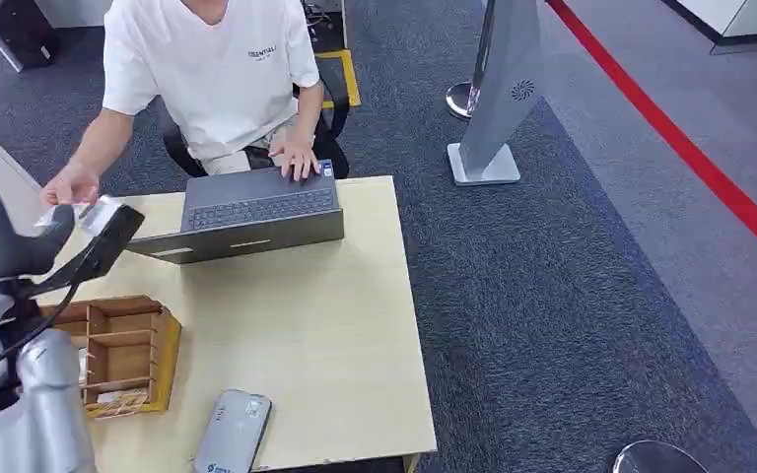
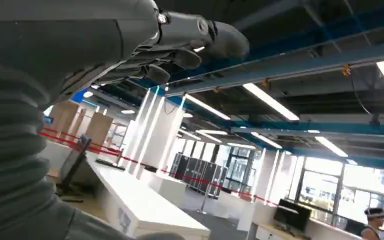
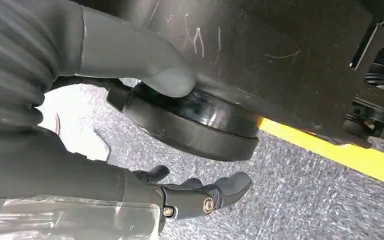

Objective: Pass the card to the sensor for recognition and then transmit it.

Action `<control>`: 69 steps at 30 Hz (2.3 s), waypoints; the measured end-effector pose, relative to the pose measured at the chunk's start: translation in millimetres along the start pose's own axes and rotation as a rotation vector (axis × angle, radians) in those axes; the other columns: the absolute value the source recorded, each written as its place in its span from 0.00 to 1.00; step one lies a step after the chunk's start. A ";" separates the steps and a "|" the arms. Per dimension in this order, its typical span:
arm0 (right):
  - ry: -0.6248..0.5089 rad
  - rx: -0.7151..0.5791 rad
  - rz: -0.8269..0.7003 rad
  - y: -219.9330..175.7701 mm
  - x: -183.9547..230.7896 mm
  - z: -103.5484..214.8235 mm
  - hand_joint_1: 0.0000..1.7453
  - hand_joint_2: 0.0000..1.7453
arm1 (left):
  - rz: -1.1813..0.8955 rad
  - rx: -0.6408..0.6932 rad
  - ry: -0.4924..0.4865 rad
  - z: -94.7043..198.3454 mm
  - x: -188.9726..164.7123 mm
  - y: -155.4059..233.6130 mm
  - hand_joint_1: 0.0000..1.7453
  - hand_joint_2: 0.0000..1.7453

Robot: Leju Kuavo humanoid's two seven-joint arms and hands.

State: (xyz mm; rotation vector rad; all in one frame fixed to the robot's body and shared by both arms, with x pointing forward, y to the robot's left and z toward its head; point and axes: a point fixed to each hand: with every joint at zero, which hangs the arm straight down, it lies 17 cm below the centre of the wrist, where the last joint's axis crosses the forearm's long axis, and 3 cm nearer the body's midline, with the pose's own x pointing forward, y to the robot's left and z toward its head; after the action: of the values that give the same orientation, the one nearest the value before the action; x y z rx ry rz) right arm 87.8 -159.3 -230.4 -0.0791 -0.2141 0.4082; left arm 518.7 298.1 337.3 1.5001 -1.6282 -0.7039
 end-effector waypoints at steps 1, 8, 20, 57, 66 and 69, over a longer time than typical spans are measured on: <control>0.003 0.001 0.004 0.1 -0.7 0.4 0.00 1.00 | -0.008 -0.039 0.001 -5.2 5.0 -11.9 0.00 1.00; 0.033 -0.007 0.043 -7.2 -7.4 1.0 0.00 1.00 | -0.190 -0.273 -0.049 -27.9 20.4 -92.3 0.00 1.00; 0.044 -0.012 0.084 -11.4 -10.0 1.9 0.00 1.00 | -0.233 -0.331 -0.069 -20.6 7.1 -114.4 1.00 1.00; 0.077 -0.033 0.074 -12.8 -21.4 3.3 0.00 1.00 | -0.118 -0.115 -0.157 35.8 55.9 -57.0 1.00 1.00; 0.126 -0.054 -0.014 -11.3 -32.5 9.1 0.00 1.00 | -0.032 -0.014 -0.269 90.0 103.0 -3.3 1.00 1.00; 0.139 -0.068 -0.063 -11.9 -34.7 11.4 0.00 1.00 | 0.001 -0.031 -0.326 126.6 118.9 2.4 1.00 1.00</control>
State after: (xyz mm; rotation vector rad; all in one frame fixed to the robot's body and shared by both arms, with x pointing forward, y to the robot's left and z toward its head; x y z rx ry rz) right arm 58.9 -183.8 -224.4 -0.1671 -0.0928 0.3315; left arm 413.0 167.1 294.0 1.4169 -1.8472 -1.0106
